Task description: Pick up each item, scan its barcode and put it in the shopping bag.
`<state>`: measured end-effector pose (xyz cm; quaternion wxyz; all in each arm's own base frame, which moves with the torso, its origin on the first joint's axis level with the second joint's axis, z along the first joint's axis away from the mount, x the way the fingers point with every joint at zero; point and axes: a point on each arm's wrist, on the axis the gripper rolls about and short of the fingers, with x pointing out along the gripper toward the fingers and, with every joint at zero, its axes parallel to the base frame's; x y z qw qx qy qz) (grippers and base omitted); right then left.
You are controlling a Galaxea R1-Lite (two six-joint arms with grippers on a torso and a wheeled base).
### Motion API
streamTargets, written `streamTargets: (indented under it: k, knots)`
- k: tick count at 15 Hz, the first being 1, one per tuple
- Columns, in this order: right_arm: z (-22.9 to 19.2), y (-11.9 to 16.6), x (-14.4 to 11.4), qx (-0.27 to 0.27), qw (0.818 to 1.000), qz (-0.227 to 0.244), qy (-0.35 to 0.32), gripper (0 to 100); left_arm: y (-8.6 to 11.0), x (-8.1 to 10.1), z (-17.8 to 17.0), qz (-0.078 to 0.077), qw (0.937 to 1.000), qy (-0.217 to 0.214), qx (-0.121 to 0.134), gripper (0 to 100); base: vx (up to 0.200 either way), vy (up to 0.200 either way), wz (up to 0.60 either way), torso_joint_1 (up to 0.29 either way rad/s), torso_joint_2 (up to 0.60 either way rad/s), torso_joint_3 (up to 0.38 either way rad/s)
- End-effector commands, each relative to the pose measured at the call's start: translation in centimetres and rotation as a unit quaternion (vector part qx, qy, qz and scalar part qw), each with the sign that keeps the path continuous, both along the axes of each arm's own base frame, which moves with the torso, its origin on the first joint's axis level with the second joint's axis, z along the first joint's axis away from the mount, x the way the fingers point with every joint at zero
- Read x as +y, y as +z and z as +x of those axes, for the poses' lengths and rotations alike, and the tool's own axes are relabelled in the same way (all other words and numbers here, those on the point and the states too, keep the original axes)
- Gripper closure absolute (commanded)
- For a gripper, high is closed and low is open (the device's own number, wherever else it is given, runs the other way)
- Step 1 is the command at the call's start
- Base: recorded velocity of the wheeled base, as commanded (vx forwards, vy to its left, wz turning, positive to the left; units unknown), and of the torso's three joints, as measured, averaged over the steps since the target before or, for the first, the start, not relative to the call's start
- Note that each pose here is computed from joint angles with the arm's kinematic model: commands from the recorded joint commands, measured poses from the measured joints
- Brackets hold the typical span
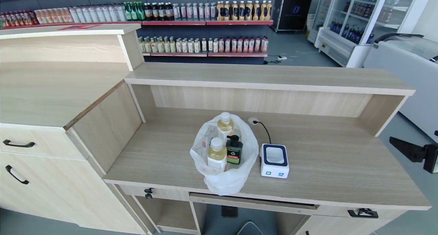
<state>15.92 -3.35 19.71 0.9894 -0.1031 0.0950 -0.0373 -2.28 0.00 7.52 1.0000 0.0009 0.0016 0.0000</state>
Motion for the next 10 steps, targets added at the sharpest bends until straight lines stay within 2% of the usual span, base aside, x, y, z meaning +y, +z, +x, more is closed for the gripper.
streamTargets:
  k: [1, 3, 5, 6, 7, 8, 10]
  knots:
    - [-3.5, -1.0, 1.3, -0.020, 0.999, 0.008, -0.030, 0, 0.0, 0.0, 0.0, 0.000, 1.0000, 0.000, 0.000, 0, 0.000, 0.000, 0.00, 0.000, 0.00, 0.000]
    - [-6.5, -2.7, 2.1, -0.034, 0.998, 0.050, -0.027, 0, 0.0, 0.0, 0.0, 0.000, 1.0000, 0.000, 0.000, 0, 0.000, 0.000, 0.00, 0.000, 0.00, 0.000]
    - [-8.9, -4.7, 2.5, -0.040, 0.997, 0.054, -0.032, 0, 0.0, 0.0, 0.0, 0.000, 1.0000, 0.000, 0.000, 0, 0.000, 0.000, 0.00, 0.000, 0.00, 0.000]
    - [-11.2, -7.2, 2.9, -0.046, 0.997, 0.055, -0.013, 0, 0.0, 0.0, 0.0, 0.000, 1.0000, 0.000, 0.000, 0, 0.000, 0.000, 0.00, 0.000, 0.00, 0.000]
    - [-12.3, -7.4, 3.1, -0.057, 0.997, 0.057, -0.006, 0, 0.0, 0.0, 0.0, 0.000, 1.0000, 0.000, 0.000, 0, 0.000, 0.000, 0.00, 0.000, 0.00, 0.000]
    - [-13.3, -8.5, 3.2, -0.029, 0.998, 0.063, 0.002, 0, 0.0, 0.0, 0.0, 0.000, 1.0000, 0.000, 0.000, 0, 0.000, 0.000, 0.00, 0.000, 0.00, 0.000]
    - [-14.9, -9.9, 3.2, -0.016, 0.997, 0.073, 0.005, 0, 0.0, 0.0, 0.0, 0.000, 1.0000, 0.000, 0.000, 0, 0.000, 0.000, 0.00, 0.000, 0.00, 0.000]
